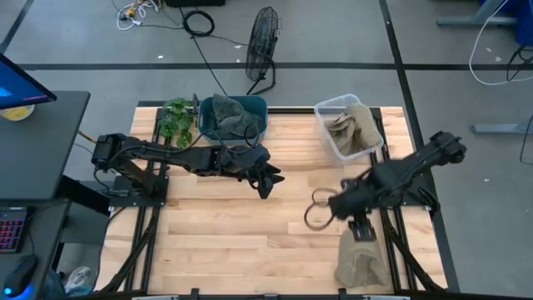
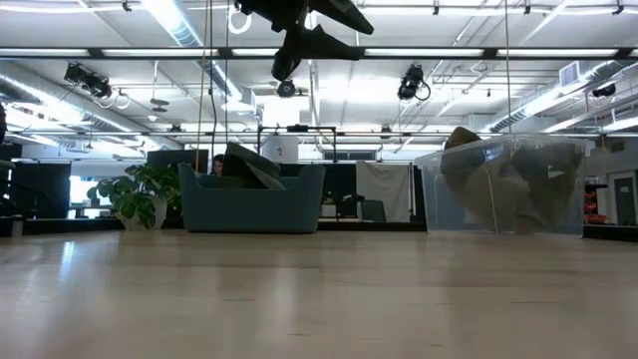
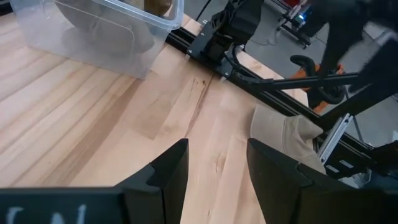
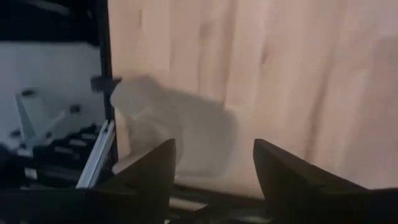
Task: Pick & Place hat
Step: Put the brown cap into the transparent bin
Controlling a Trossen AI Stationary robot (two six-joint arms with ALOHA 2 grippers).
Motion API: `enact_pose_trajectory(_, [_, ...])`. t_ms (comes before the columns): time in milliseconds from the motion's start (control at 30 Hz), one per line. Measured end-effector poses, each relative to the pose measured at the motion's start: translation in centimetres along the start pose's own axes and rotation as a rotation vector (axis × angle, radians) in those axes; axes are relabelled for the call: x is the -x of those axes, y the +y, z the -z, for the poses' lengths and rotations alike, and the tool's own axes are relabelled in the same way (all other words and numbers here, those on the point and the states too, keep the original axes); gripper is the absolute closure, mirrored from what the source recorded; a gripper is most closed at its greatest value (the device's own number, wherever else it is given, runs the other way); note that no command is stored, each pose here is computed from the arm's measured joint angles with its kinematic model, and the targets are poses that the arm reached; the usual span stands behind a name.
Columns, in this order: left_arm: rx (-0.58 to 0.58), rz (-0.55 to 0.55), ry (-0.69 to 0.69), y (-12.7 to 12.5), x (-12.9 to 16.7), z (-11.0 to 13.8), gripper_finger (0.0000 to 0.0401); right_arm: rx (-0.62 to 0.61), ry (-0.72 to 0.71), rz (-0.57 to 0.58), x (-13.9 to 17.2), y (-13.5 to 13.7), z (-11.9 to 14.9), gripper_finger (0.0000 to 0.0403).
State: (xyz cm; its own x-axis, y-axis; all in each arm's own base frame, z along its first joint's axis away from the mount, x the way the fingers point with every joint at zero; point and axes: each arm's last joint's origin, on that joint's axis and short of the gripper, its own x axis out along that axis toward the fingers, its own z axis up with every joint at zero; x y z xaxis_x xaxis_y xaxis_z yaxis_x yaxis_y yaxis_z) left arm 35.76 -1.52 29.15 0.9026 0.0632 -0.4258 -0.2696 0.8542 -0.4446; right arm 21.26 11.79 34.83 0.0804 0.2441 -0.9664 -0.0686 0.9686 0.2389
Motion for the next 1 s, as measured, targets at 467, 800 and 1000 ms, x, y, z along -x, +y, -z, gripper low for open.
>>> enact_pose_trajectory(467, [-0.001, 0.037, 0.024, -0.2, 0.0, 0.1, 0.0234, 0.135, 0.315, -0.026, -9.8, 7.4, -1.3, 0.0158])
enact_pose_trajectory(800, [-0.002, 0.043, 0.027, -0.2, 0.0, 0.1, 0.0234, 0.147, 0.391, 0.022, -13.6, 9.3, 0.8, 0.0167])
enact_pose_trajectory(1000, [-0.003, 0.071, 0.044, -0.3, 0.0, 0.2, 0.0234, 0.178, 0.448, 0.099, -16.9, 7.9, 2.9, 0.0167])
